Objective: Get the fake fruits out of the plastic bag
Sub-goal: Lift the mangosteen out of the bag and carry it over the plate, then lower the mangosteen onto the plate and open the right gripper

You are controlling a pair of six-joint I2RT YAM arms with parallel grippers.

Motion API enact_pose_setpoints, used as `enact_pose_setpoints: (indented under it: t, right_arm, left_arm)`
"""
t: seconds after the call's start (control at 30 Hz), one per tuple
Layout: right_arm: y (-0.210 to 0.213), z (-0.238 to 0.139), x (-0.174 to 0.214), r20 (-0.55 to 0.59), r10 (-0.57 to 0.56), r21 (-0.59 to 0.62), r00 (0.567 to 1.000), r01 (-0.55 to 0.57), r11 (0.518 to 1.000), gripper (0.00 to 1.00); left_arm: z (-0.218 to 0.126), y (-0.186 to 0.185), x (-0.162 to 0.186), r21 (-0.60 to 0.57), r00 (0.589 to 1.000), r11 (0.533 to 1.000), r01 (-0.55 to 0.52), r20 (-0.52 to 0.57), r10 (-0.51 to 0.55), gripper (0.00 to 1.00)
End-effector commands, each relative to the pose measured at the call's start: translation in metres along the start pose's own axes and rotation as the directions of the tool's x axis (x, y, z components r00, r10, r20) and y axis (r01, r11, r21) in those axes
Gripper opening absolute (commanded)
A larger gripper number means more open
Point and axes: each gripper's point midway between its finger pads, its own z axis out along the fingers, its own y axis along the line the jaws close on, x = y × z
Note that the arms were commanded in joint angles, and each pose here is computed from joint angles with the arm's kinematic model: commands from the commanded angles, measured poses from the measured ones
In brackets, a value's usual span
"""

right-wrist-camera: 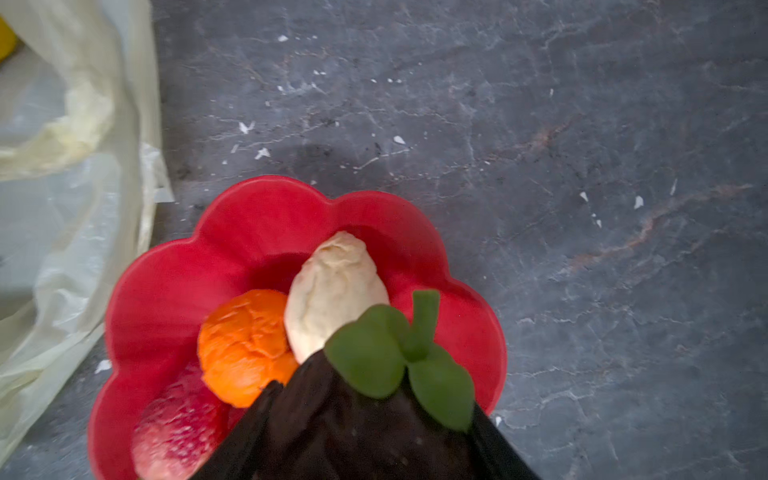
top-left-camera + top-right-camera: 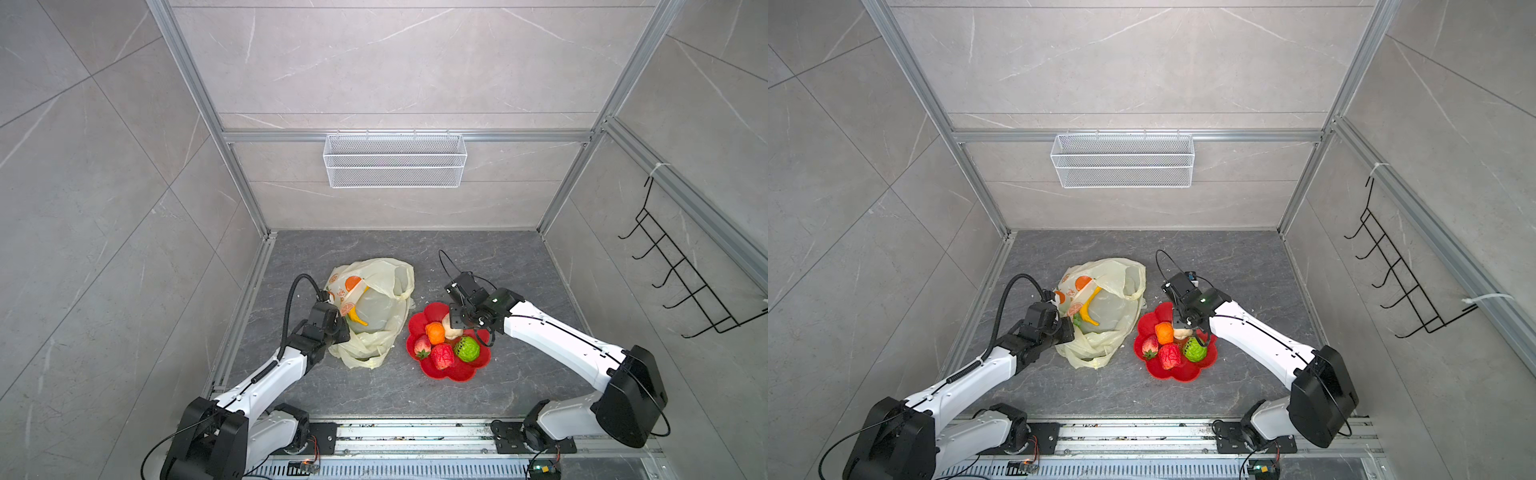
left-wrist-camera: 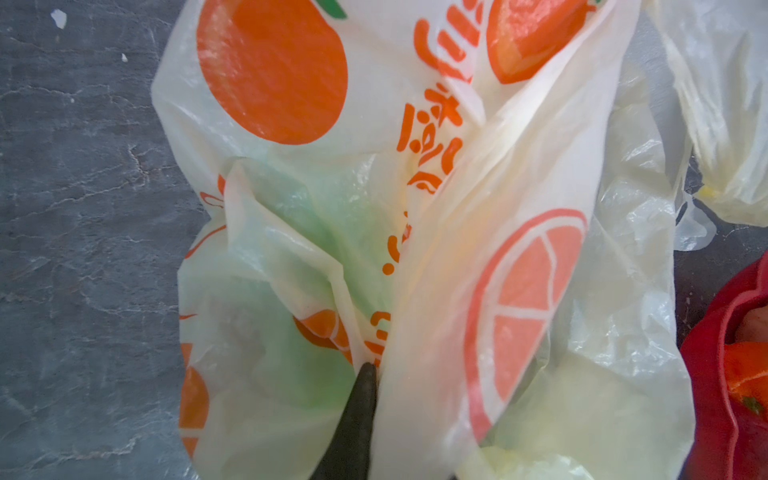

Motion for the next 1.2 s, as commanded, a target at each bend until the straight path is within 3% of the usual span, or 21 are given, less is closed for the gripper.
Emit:
enact_pose_setpoints:
  t: [0.0, 0.43, 1.17]
  right_arm:
    - [-0.016, 0.02, 0.013, -0.053, 0.019, 0.064, 0.998, -0.016, 0.998, 0.58]
    - [-0.035, 0.045, 0.022, -0.109, 0.061, 0.176, 0.992, -0.041, 0.984, 0.61]
    - [-0.028, 0.047, 0.017, -0.106, 0.085, 0.152, 0.991, -0.069, 0.986, 0.71]
  left_arm:
    - [-0.003, -0.007, -0.01, 0.023, 0.999, 0.999, -0.03, 0.027, 0.029, 0.13]
    - [-0.006, -0.007, -0.011, 0.03, 0.999, 0.999, -0.028, 0.04, 0.027, 0.13]
    - [-0.006, -0.008, -0.011, 0.031, 0.999, 0.999, -0.029, 0.038, 0.028, 0.13]
